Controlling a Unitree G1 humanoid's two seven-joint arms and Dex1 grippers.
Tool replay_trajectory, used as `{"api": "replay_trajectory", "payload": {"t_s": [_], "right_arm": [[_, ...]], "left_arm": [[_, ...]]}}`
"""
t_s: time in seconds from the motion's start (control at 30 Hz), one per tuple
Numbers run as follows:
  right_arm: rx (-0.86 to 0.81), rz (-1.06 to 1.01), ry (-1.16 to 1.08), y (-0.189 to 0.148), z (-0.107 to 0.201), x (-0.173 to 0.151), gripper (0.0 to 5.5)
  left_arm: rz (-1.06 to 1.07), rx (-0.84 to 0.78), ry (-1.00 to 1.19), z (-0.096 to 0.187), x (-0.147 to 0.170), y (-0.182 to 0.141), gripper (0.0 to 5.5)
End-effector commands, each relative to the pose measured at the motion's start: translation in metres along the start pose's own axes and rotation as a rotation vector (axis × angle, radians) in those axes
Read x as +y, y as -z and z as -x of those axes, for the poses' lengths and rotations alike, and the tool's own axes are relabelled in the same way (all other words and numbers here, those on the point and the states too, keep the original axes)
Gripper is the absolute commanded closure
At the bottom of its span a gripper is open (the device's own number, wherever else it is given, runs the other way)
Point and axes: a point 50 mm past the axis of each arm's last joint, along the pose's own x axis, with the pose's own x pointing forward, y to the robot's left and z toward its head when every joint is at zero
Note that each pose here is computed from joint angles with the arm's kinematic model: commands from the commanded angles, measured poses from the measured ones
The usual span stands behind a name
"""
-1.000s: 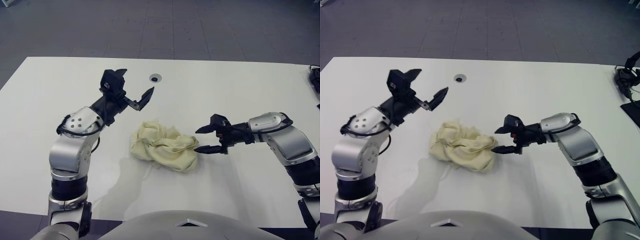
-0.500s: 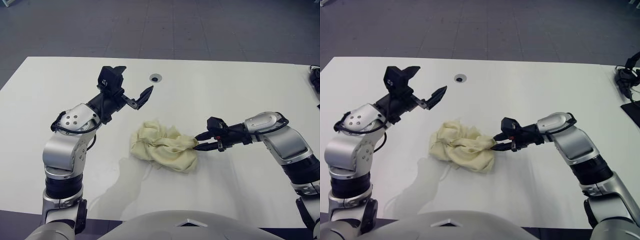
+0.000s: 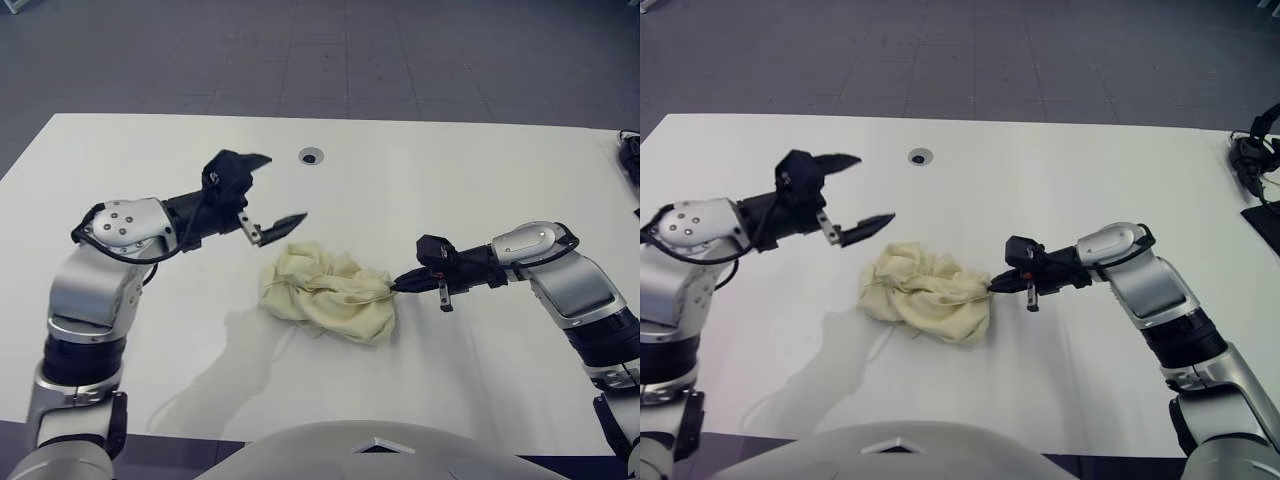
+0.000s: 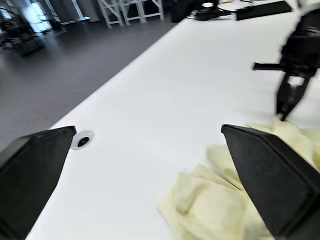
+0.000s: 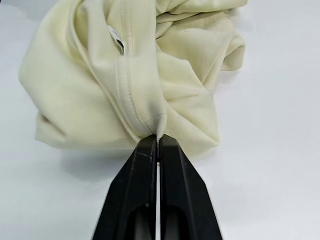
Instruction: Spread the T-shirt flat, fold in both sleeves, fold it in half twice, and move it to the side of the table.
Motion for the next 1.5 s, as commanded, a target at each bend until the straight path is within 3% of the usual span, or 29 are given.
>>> {"api": "replay_trajectory", "payload": {"t_s": [0.03,0.2,0.4,1.17,1.37,1.5], "right_arm": [[-0.011,0.011,0.030,-0.003,0.002,-0.003,5.48],[-0.029,0.016,0.066,-0.004,0.000,-0.005,5.48],[-0.033,0.026,0.073,-0.007,0.001,-0.007,5.50],[-0.032,0.031,0.071,-0.010,0.005,-0.011,5.50],[-0.040,0.042,0.081,-0.016,0.013,-0.017,5.50],[-0.100,0.054,0.188,-0.035,0.037,-0.039,5.50]], "left_arm": [[-0.034,0.126,0.158,0.005,0.000,0.011,0.10],[-0.085,0.154,0.245,-0.018,-0.007,0.021,0.10],[-0.156,0.218,0.356,-0.034,-0.022,0.035,1.14],[-0.189,0.285,0.422,-0.038,-0.018,0.046,5.38],[-0.183,0.231,0.383,-0.042,-0.006,0.033,5.49],[-0.213,0.183,0.213,-0.045,0.035,0.010,5.49]]}}
